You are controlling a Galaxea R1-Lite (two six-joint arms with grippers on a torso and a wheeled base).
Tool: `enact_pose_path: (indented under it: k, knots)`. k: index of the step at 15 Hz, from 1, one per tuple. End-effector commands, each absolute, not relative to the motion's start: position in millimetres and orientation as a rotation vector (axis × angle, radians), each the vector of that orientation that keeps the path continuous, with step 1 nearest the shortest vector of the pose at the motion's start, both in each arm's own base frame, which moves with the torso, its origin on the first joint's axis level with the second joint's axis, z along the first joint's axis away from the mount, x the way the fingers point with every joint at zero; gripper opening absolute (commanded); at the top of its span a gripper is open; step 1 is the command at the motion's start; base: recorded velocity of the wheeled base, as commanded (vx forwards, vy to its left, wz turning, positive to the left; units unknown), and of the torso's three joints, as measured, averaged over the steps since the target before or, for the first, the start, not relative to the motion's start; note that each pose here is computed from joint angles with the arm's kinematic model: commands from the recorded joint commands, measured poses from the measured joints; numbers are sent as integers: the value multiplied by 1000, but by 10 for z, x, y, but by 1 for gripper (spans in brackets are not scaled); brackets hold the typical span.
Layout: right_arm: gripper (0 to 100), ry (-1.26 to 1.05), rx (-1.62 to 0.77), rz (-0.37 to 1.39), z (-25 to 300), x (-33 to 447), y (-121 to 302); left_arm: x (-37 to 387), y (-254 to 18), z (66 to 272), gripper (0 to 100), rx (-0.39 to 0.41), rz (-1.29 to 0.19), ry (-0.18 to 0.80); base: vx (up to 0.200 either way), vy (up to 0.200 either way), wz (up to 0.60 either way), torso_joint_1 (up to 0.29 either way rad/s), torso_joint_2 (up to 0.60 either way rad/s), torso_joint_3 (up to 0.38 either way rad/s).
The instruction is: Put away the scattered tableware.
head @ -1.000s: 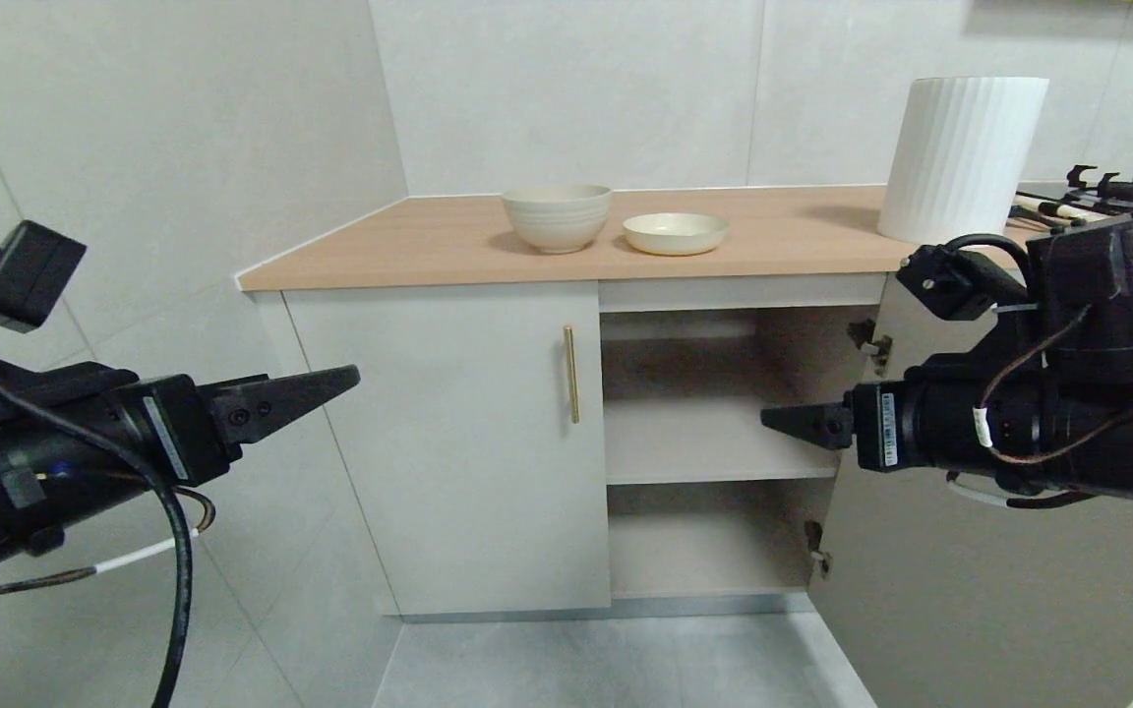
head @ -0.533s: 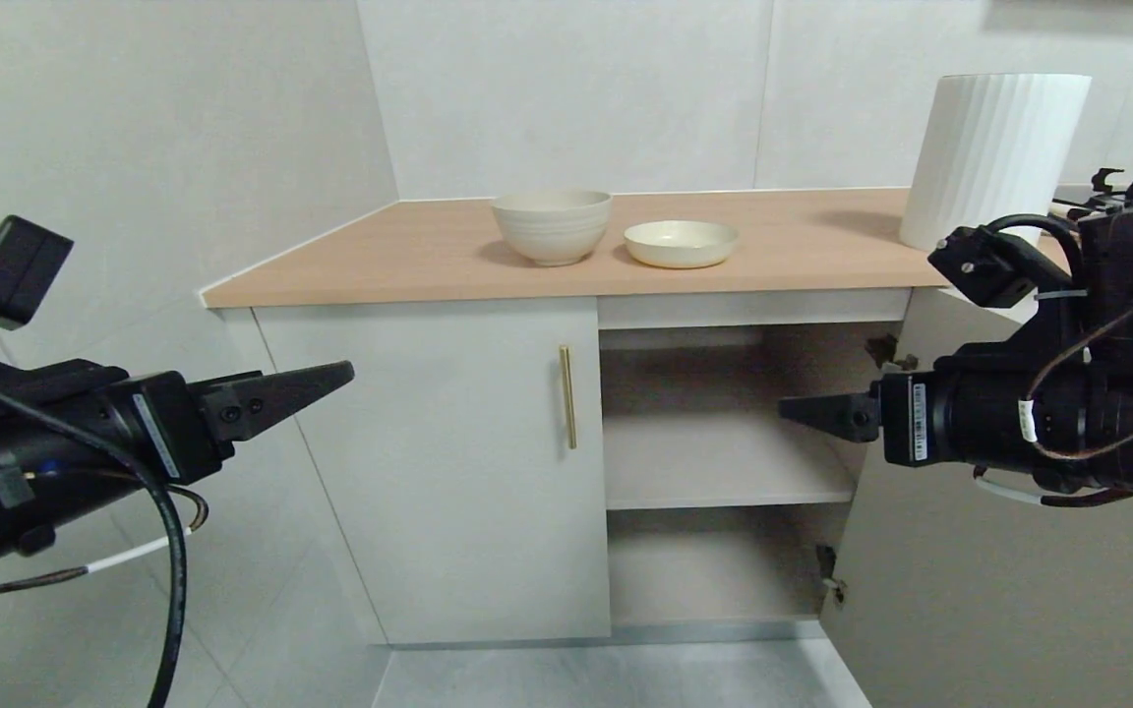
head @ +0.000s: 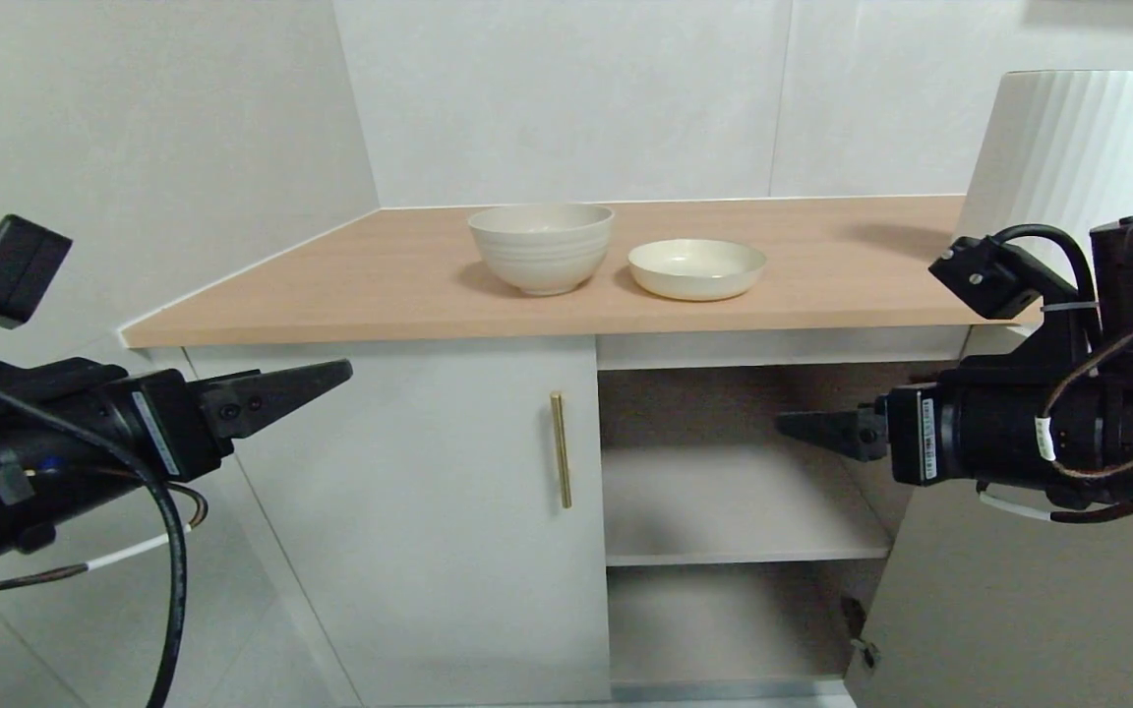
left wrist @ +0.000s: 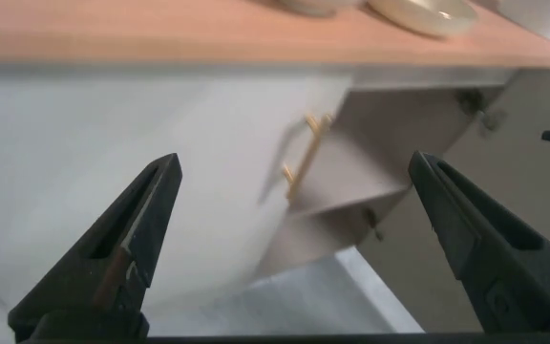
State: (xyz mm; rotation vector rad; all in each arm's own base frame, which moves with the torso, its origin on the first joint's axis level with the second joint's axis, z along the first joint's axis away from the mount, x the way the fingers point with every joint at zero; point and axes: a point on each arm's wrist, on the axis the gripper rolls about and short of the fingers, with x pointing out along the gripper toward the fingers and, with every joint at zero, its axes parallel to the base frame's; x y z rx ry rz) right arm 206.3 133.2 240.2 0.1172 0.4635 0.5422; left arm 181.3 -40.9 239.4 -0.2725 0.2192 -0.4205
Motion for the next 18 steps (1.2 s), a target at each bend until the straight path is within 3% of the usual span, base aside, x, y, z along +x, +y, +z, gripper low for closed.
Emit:
enact_pose_path:
  k: [1,10,18]
  knots:
    - [100,467,114,542,2385,2050,1324,1820,-411,2389,100,-273,-421,222,0,0,0,0,0,0]
    - [100,457,113,544,2365,2052,1330,1838,-414,2402,100,-275,-422,201,0,0,0,0,0,0]
    - [100,464,112,543,2348,2055,1327,1911,-432,2333,100,-276,-420,235,0,0,0,102,-369,-281]
